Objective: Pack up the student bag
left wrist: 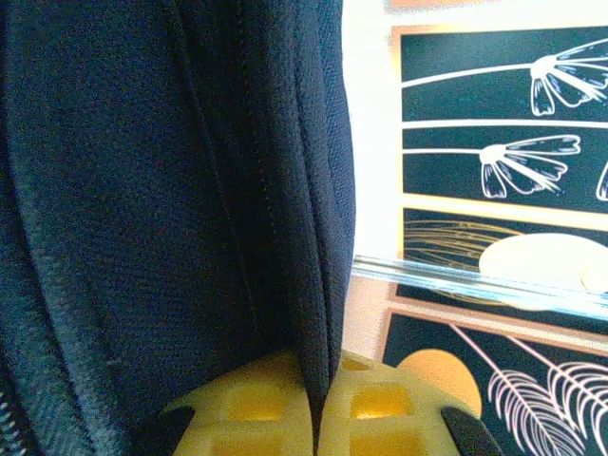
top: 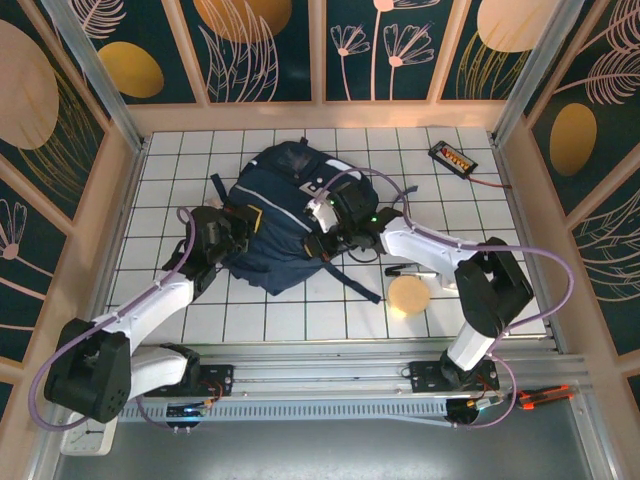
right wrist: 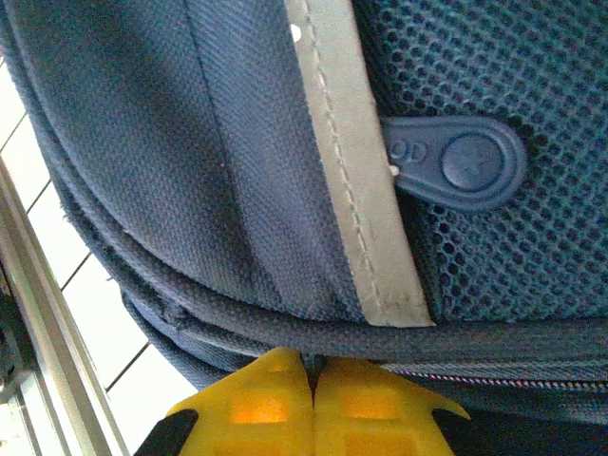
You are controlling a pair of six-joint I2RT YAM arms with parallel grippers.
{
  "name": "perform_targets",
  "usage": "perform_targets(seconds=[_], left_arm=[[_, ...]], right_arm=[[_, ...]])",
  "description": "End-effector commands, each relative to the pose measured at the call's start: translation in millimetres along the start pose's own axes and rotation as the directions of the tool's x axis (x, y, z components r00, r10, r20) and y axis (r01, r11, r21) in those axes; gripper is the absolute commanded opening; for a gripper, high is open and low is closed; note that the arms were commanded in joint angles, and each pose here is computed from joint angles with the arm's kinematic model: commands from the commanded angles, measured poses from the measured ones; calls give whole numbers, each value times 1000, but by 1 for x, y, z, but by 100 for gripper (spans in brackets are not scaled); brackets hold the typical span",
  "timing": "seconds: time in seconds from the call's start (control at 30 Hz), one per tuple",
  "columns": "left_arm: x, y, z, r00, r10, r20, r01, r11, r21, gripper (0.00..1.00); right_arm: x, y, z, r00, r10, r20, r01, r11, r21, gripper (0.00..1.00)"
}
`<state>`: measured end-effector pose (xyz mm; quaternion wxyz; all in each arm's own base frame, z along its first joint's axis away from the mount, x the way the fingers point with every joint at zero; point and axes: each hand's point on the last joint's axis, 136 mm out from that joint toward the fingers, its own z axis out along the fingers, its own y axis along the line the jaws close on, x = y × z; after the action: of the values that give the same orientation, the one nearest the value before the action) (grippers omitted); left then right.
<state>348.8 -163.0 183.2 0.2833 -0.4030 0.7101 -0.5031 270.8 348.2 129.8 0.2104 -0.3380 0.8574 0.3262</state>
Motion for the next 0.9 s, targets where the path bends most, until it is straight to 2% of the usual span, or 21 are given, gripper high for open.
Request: perform_targets(seconds=[0.0,0.13,0.3,0.43,0.6,0.7,0.87], left_arm=[[8,-36,-8,1000,-6,1,6,991,133,0],[7,-33,-10,999,-25,30,21,990,136,0],[-1,-30,-15,996,-41,80,29,989,143,0],[1,-30,-13,997,-40,69,29,989,146,0],[4,-35,-14,998,-31,63,21,988,153,0],[15,-36,-13,998,-27,48,19,988,154,0],[36,-37,-9,999,-28,21,24,987,156,0]], right_arm=[[-36,38,-17,989,-5,146,14,998,-65,0],[-35,49,-18,987,33,155,-24,998,-60,0],[-21,64,-19,988,-19,153,26,999,-47,0],[-8,66,-17,993,-8,122,15,998,-60,0],[-32,77,-12,989,25,147,-10,995,-101,0],[-45,84,2,991,59,119,-41,989,-145,0],[-49,91,14,991,82,102,-65,985,-160,0]])
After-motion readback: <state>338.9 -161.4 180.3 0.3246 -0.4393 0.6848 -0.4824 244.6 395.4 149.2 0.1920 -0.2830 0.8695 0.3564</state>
